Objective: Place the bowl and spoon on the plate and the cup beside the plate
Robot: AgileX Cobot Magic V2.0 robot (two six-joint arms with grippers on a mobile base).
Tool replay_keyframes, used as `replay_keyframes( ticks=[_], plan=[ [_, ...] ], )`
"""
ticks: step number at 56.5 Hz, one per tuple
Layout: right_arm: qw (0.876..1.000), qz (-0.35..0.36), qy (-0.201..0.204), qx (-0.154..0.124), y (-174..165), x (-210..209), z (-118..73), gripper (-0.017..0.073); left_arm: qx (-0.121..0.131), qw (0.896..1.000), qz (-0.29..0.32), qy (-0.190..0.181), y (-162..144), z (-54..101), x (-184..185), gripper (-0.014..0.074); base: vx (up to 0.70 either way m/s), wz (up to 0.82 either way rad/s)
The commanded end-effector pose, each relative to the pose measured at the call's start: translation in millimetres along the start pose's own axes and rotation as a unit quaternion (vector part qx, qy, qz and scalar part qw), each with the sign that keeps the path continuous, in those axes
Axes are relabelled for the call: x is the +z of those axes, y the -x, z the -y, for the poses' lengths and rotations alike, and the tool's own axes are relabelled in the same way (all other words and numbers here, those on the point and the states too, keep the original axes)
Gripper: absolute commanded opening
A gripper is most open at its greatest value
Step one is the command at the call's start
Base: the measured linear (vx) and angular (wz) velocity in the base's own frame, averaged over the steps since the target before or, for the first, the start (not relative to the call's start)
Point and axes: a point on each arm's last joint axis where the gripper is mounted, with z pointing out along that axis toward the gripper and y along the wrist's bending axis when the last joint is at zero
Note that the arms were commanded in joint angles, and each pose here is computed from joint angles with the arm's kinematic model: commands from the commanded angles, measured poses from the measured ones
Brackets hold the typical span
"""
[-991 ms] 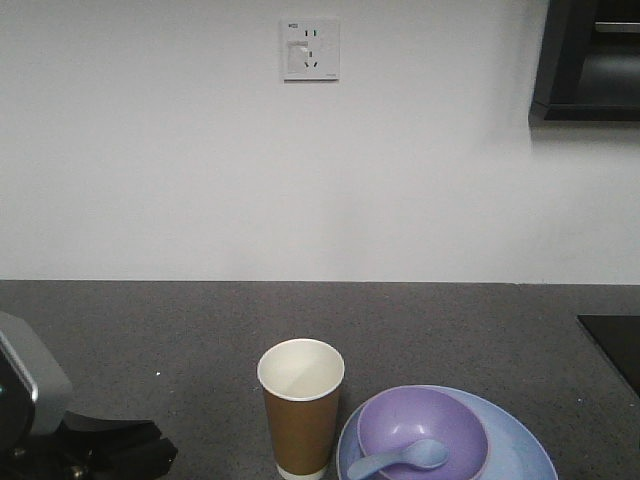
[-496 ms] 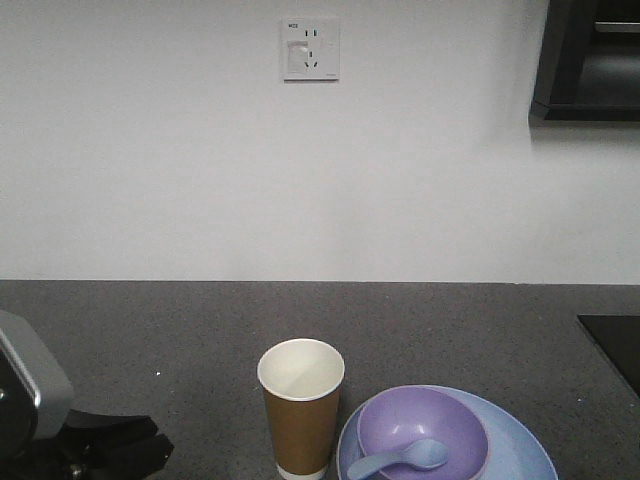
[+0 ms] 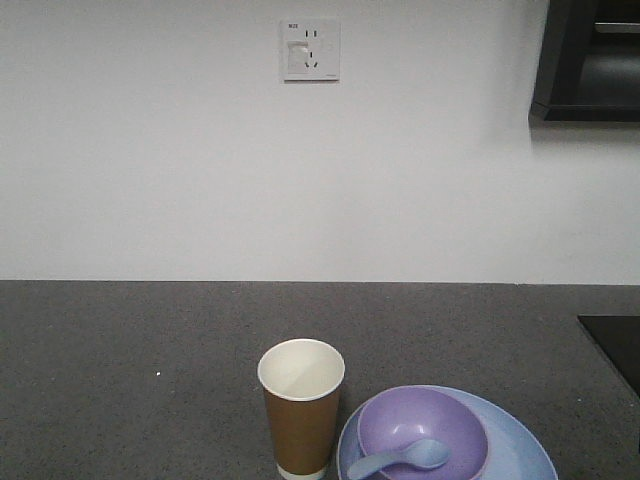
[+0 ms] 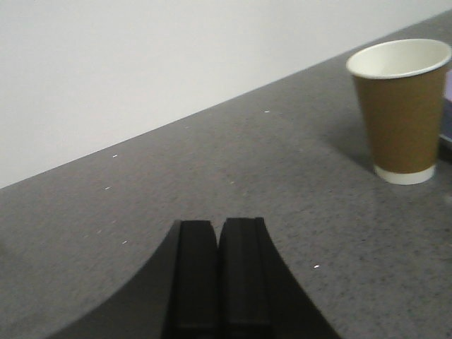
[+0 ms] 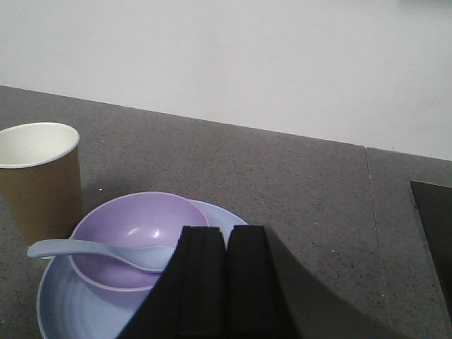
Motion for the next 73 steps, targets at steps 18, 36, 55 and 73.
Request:
replay_keyframes(
  ticks=[18,36,55,73],
  plan=[
    [0.999,0.048,-0.017,-0.004,16.1,-3.2,3.3,-0.0006,-0.046,0.983,0.146,0.104,-59.0,5.2,-29.8,-0.0003,0.00,0.00],
    [0.999,0.048,-0.017,-0.004,16.1,-3.2,3.3,-0.0006,-0.047,0.984,0.138,0.105,-60.8,5.3,-29.0,-0.0003,0.00,0.00],
    [0.999,0.048,-0.017,-0.004,16.1,-3.2,3.3,-0.0006,-0.047,0.984,0.138,0.105,-60.8,5.3,-29.0,-0.0003,0.00,0.00],
    [0.999,0.048,-0.017,-0.004,16.1,-3.2,3.3,-0.0006,-0.047,0.984,0.138,0.105,-60.8,5.3,-29.0,-0.0003,0.00,0.00]
  ],
)
